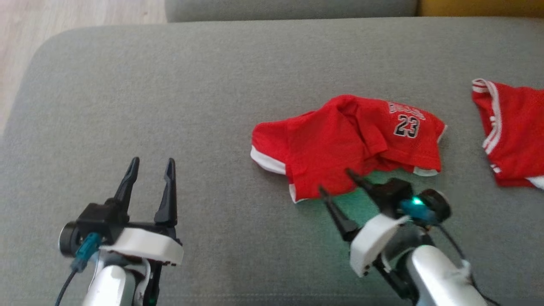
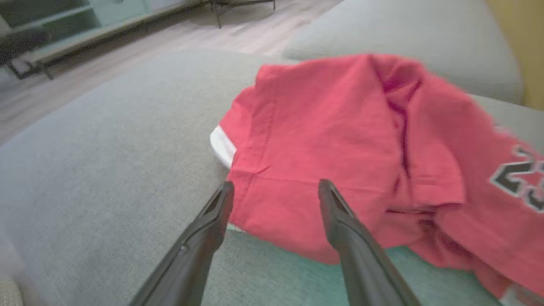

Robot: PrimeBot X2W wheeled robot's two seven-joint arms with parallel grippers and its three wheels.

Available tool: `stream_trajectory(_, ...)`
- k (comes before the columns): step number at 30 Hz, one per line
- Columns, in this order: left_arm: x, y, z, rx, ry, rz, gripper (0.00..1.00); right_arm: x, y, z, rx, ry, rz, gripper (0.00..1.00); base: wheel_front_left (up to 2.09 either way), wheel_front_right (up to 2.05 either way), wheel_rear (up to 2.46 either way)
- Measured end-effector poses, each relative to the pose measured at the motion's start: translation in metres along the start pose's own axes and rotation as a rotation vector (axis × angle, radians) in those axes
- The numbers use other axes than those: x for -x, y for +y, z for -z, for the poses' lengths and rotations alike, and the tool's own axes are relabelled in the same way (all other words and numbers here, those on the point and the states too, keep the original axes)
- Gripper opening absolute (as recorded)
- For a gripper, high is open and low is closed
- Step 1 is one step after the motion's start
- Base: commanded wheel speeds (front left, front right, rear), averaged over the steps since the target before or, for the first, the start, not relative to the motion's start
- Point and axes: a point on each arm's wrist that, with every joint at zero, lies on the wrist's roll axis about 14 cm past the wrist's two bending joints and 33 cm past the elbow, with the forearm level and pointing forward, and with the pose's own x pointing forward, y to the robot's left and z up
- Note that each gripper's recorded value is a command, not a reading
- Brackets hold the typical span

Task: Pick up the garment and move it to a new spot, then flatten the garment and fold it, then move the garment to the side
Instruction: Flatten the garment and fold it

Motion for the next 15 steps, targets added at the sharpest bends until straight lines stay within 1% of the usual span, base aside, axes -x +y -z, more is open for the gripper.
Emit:
stream_trajectory(4, 0.0, 0.007, 0.005, 0.001, 0.015, -0.025, 1.0, -0.018, 0.026, 0.021, 0.055, 0.096, -0.112, 1.0, 0.0, 0.0, 0.0)
stream_trajectory(7, 0.002, 0.012, 0.01, 0.003, 0.032, -0.039, 1.0, -0.029, 0.038, 0.037, 0.095, 0.17, -0.17, 1.0, 0.0, 0.0, 0.0)
stream_trajectory(10, 0.001, 0.017, 0.011, 0.001, 0.033, -0.055, 1.0, -0.038, 0.04, 0.048, 0.129, 0.22, -0.196, 1.0, 0.0, 0.0, 0.0)
stream_trajectory(14, 0.001, 0.02, 0.014, 0.004, 0.043, -0.067, 1.0, -0.045, 0.034, 0.063, 0.149, 0.28, -0.196, 1.0, 0.0, 0.0, 0.0)
stream_trajectory(15, 0.002, 0.021, 0.015, 0.004, 0.047, -0.07, 1.0, -0.045, 0.034, 0.066, 0.149, 0.29, -0.196, 0.49, 0.0, 0.0, 0.0)
